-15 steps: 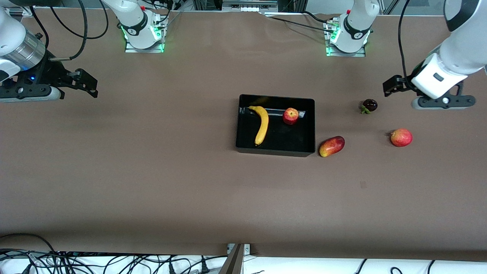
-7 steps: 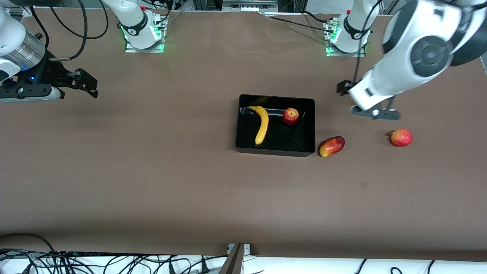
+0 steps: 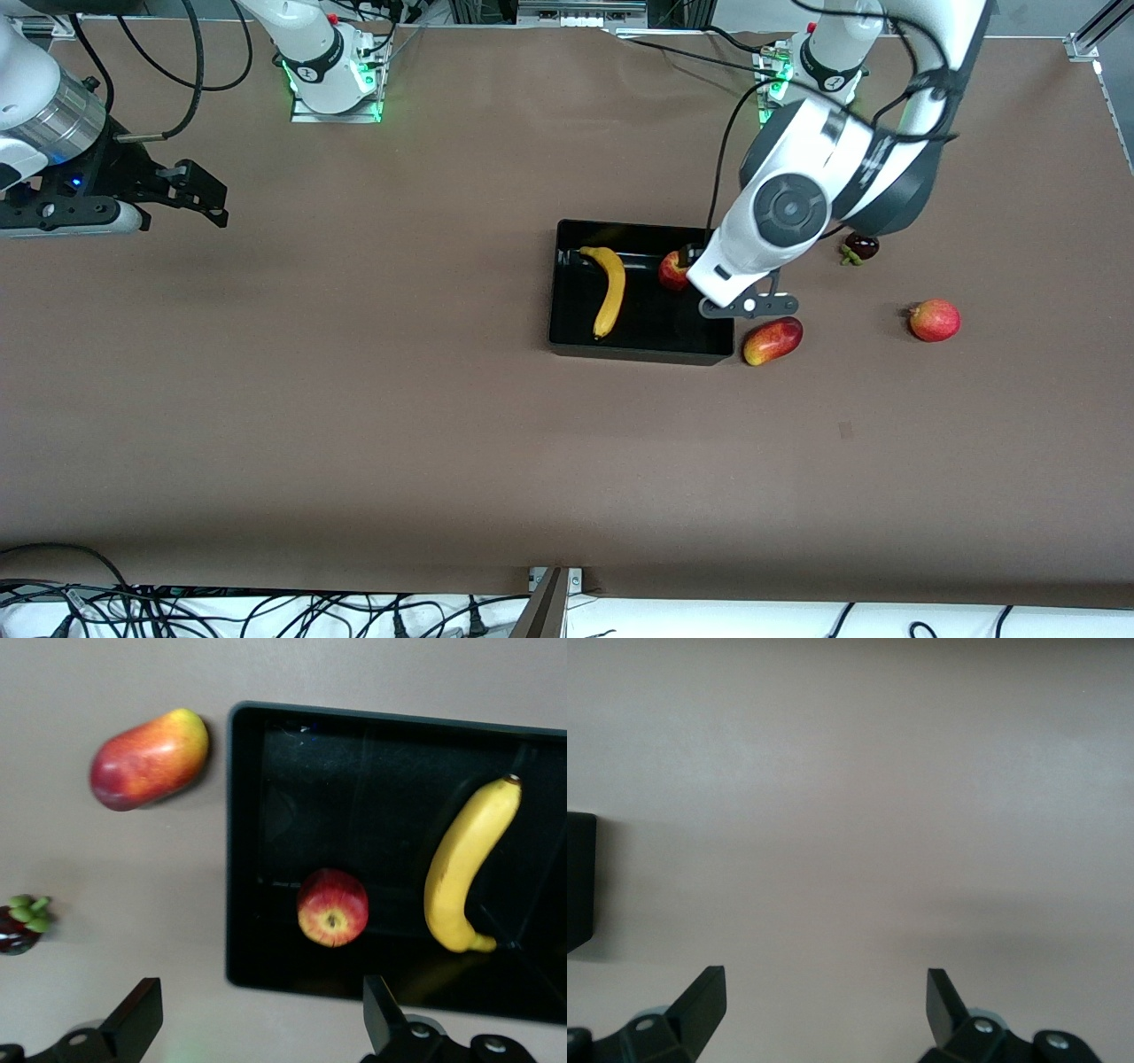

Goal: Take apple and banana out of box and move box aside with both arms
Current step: 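Grasp the red apple in the box with the left gripper and lift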

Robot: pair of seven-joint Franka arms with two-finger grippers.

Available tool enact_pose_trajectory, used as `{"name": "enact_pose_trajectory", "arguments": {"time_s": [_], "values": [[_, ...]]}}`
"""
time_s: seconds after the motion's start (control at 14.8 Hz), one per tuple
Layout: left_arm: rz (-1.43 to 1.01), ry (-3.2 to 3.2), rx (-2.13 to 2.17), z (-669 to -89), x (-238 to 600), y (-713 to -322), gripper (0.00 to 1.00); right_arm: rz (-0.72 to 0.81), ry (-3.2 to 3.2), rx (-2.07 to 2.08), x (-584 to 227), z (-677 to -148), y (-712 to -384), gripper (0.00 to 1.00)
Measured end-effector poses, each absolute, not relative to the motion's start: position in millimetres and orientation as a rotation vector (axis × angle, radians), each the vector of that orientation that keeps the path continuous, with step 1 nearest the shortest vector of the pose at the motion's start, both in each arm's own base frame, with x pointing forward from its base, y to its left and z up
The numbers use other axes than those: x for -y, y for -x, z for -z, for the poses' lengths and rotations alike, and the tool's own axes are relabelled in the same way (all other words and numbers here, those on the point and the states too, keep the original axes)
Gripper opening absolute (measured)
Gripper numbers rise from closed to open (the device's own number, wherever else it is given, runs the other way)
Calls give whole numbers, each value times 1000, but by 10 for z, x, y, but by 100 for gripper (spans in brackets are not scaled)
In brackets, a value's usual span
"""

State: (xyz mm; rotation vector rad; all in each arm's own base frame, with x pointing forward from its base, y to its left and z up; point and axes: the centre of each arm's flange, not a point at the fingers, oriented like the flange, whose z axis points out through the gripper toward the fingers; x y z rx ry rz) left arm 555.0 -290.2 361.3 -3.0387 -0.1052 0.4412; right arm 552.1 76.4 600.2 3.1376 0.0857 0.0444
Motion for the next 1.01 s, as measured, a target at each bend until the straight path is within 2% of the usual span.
{"name": "enact_pose_trajectory", "arguments": {"time_s": [0.13,0.47,0.94,1.01], "values": [[-424,3041,135,-3263,2960,-5482,100,-44,-3138,-86,-764,-6002,-5521,100],[-371,3034,169,-2476,3319,-4922,100,-43,-3138,-86,-764,-6001,-5520,100],[-384,3010,168,-1911,3227,-4806,100,-40,-3137,-86,-763,-5999,-5518,100],[-382,3008,161,-1882,3233,-4801,93,-40,-3137,-85,-763,-5998,-5518,100]]}}
